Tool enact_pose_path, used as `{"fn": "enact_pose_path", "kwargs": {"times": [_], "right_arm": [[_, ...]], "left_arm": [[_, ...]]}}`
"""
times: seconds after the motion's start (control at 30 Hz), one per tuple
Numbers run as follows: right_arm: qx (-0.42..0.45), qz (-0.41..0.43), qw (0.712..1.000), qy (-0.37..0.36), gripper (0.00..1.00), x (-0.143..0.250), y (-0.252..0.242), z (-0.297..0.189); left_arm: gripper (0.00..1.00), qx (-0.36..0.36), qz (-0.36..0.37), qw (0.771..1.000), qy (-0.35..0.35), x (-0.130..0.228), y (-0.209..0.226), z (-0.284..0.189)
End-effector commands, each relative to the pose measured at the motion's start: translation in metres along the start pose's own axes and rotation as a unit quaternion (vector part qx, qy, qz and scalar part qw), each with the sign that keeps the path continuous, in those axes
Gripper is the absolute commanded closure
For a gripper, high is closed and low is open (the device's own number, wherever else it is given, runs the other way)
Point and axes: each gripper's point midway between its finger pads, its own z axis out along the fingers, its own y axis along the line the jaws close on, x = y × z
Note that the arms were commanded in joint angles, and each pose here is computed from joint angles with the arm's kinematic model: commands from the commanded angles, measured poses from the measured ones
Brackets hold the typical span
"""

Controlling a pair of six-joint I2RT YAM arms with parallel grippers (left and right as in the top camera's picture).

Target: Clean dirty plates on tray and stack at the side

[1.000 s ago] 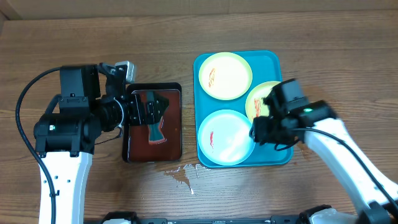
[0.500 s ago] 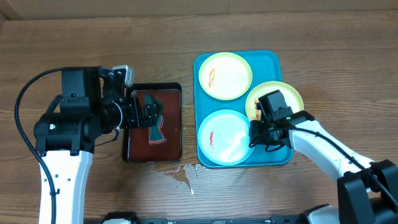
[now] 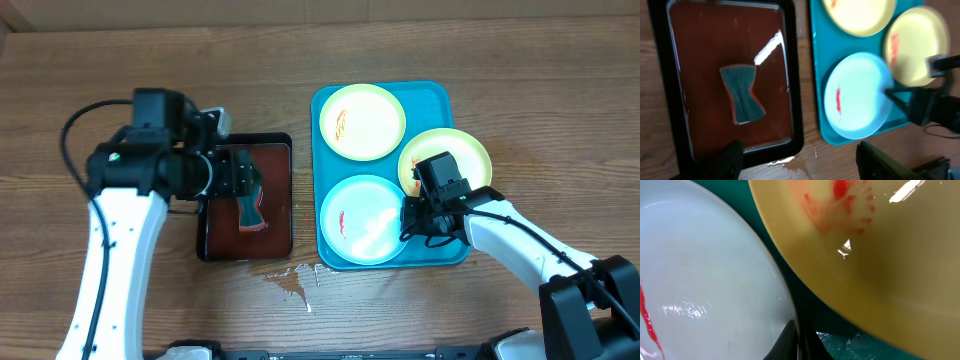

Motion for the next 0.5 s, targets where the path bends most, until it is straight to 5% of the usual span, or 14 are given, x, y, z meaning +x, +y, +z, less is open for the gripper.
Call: {"fn": "enact_pose_path", "kwargs": {"times": [0.0, 0.1, 0.33, 0.47], "right_arm": [[0.016, 0.007, 1.000, -0.009, 0.96, -0.002, -0.005, 0.001], [0.016, 0.007, 1.000, -0.008, 0.96, -0.002, -0.005, 0.001], [0.016, 0.007, 1.000, -0.007, 0.96, -0.001, -0.006, 0.001], [0.016, 0.007, 1.000, -0.007, 0.96, -0.001, -0.006, 0.001]], "left_arm": [[0.30, -0.073, -0.007, 0.997, 0.027, -0.001, 0.013, 0.020], [0.31, -0.157, -0.057, 0.985, 0.051, 0.004, 0.033, 0.041], [0.32, -0.191, -0.104, 0.968, 0.124, 0.012, 0.058, 0.096], [0.45, -0.188, -0.121, 0.961, 0.164, 0.020, 0.069, 0.126]]}}
